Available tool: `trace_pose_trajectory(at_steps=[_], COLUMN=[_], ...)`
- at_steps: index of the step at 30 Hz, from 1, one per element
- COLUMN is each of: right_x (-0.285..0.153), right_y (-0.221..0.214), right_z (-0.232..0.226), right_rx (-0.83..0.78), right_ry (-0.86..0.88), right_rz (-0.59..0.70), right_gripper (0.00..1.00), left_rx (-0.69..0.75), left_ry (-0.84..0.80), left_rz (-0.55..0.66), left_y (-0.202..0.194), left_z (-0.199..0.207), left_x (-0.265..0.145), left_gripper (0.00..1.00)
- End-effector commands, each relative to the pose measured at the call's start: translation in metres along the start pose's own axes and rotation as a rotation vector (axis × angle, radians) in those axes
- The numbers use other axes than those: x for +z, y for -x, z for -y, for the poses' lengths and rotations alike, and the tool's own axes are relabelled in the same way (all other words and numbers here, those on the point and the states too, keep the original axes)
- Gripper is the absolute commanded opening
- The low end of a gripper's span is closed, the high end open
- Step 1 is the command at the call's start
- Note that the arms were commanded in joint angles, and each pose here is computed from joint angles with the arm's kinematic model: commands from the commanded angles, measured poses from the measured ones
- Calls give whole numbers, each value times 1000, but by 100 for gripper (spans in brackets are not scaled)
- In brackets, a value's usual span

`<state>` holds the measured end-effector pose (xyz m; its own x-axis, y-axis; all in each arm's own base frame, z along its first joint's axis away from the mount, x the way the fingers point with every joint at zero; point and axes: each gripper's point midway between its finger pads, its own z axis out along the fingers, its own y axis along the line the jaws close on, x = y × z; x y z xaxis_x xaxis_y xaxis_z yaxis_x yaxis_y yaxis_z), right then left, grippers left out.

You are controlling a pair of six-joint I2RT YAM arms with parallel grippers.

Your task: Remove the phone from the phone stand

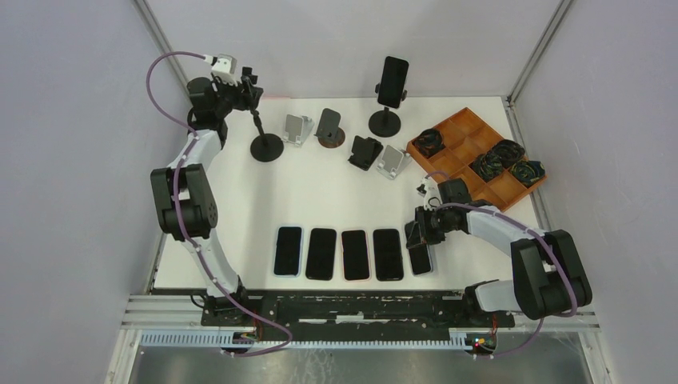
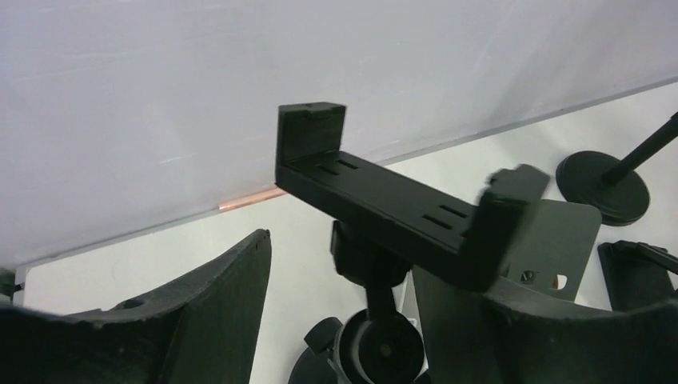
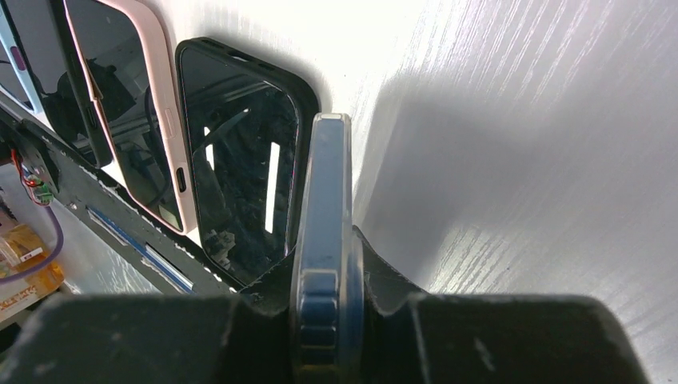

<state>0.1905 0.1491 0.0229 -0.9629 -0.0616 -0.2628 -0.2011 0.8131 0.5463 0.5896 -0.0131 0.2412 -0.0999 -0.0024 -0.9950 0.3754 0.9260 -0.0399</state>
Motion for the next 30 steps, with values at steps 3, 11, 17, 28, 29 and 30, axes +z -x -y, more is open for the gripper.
trace_pose_trajectory(at_steps=[3, 11, 17, 28, 29, 30], right_x=[3, 1, -2, 6, 6, 6], right_y=[5, -2, -1, -6, -6, -5], right_z=[4, 14, 21, 11, 11, 11], right_rx=[-24, -20, -19, 3, 4, 3], right_ry=[-15, -74, -119, -39, -38, -36], right_rz=[3, -4, 2, -3, -3, -4], right_gripper=[0, 4, 8, 27, 30, 31], left_rx=[43, 208, 312, 268, 241, 221], left_ry=[-85, -105, -108, -87, -80, -71], left_rz=[143, 137, 161, 159, 153, 153], left_y=[64, 66, 82, 80, 77, 77], left_z=[21, 22, 27, 24, 23, 21], left_x=[-12, -6, 2, 4, 3, 1], left_gripper=[56, 28, 4, 32, 44, 58])
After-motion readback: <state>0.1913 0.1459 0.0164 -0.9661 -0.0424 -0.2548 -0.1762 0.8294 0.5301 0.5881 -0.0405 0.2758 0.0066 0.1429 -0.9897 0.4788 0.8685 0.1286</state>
